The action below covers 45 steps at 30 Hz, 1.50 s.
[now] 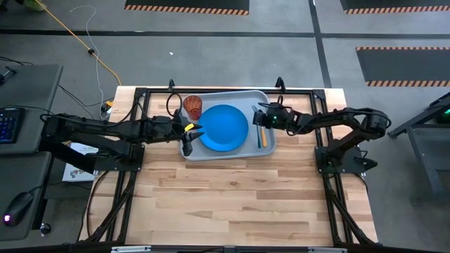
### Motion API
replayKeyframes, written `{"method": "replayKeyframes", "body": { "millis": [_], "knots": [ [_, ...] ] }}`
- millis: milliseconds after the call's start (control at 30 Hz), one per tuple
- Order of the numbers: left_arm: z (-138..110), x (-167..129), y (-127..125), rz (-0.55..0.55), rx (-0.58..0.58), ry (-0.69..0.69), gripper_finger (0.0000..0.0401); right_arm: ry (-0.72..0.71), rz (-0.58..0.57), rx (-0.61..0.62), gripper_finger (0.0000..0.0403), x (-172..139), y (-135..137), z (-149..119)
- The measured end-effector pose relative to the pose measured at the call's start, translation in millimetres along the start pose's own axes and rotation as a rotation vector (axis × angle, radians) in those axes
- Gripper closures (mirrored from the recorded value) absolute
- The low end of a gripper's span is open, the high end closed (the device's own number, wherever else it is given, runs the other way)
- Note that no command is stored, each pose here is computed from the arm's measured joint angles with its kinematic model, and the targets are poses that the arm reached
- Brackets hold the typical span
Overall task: Pick and place plate/cup/fork/spoon on tray
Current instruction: Put the blue fork on the gray serving tray to the right of the blue plate
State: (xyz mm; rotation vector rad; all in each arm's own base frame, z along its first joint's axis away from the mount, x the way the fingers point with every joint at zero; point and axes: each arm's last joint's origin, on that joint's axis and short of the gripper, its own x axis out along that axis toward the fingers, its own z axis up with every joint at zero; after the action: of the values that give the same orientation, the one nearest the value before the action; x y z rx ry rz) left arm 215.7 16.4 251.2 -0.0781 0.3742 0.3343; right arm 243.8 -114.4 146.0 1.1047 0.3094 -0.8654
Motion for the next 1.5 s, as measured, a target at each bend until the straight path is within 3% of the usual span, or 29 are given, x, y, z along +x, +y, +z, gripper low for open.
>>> {"method": "replayKeyframes", "body": {
  "millis": [400, 767, 1233, 1500],
  "knots": [
    [-0.2, 0.0, 0.0, 0.001, 0.001, 0.002, 0.0284, 0.002, -0.023, 0.085, 0.0395, 30.2, -11.8, -18.1],
    [-0.8, 0.0, 0.1, 0.002, 0.002, 0.008, 0.0284, -0.032, -0.035, 0.092, 0.0358, 30.9, -12.4, -18.1],
    [-0.8, 0.0, 0.1, 0.002, 0.001, 0.008, 0.0284, -0.012, -0.064, 0.01, 0.0276, 30.6, -15.0, -19.2],
    [-1.1, 0.0, 0.2, 0.003, 0.002, 0.011, 0.0284, -0.045, -0.016, -0.062, 0.027, 19.3, -5.5, -9.7]
  ]
}}
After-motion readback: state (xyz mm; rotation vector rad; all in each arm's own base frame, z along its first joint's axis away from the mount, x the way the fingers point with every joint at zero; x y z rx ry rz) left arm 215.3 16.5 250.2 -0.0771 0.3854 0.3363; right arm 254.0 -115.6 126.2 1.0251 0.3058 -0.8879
